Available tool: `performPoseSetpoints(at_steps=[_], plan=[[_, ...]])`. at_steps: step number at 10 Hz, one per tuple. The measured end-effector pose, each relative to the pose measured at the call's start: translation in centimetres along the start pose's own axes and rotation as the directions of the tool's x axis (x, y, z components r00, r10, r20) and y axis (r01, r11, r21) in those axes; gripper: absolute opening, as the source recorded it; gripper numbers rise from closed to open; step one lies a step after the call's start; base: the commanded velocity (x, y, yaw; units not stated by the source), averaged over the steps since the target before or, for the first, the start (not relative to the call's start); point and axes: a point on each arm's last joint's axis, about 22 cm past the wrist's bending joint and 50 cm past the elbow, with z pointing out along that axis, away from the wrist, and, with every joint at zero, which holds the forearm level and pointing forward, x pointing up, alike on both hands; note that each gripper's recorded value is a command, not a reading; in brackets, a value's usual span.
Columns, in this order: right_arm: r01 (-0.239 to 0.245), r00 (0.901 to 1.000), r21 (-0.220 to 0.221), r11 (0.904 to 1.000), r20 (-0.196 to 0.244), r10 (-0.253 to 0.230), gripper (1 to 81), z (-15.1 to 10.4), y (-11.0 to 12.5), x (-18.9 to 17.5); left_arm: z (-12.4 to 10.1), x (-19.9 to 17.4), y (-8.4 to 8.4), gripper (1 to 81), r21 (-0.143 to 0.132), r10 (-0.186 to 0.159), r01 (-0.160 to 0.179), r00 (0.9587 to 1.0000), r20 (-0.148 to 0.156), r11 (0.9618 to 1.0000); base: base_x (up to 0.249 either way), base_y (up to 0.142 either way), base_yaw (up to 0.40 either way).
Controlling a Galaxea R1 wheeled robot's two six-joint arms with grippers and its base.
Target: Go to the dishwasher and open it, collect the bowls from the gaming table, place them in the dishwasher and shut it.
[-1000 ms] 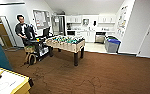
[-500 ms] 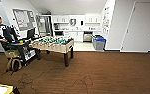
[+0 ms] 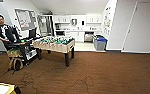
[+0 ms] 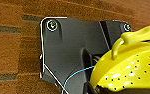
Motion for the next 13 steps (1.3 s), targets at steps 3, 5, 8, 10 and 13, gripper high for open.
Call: performPoseSetpoints(at_steps=[3,5,8,10,13], plan=[[0.0,1.0,-0.003,1.0,0.002,0.0,1.0,0.0,0.2,-0.2,0.0,0.2,0.0,1.0,-0.001,0.001,-0.001,1.0,-0.002,1.0,0.0,0.0,0.0],[0.0,1.0,-0.004,1.0,0.002,0.0,1.0,0.0,0.2,-0.2,0.0,0.2,0.1,1.0,-0.002,0.001,-0.001,1.0,-0.004,1.0,0.0,0.0,0.0],[0.0,1.0,-0.005,1.0,0.002,0.0,1.0,0.0,0.3,-0.2,0.0,0.2,0.1,1.0,-0.002,0.001,-0.001,1.0,-0.004,1.0,0.0,0.0,0.0],[-0.001,1.0,-0.007,1.0,0.005,0.001,1.0,-0.1,0.4,-0.6,0.0,-0.2,0.1,1.0,-0.003,0.0,0.0,1.0,-0.001,1.0,0.081,0.0,0.0],[0.003,1.0,-0.005,1.0,-0.001,-0.003,1.0,0.0,0.3,-0.1,0.0,0.0,0.1,1.0,-0.004,0.001,-0.001,1.0,-0.004,1.0,0.095,0.0,0.0]])
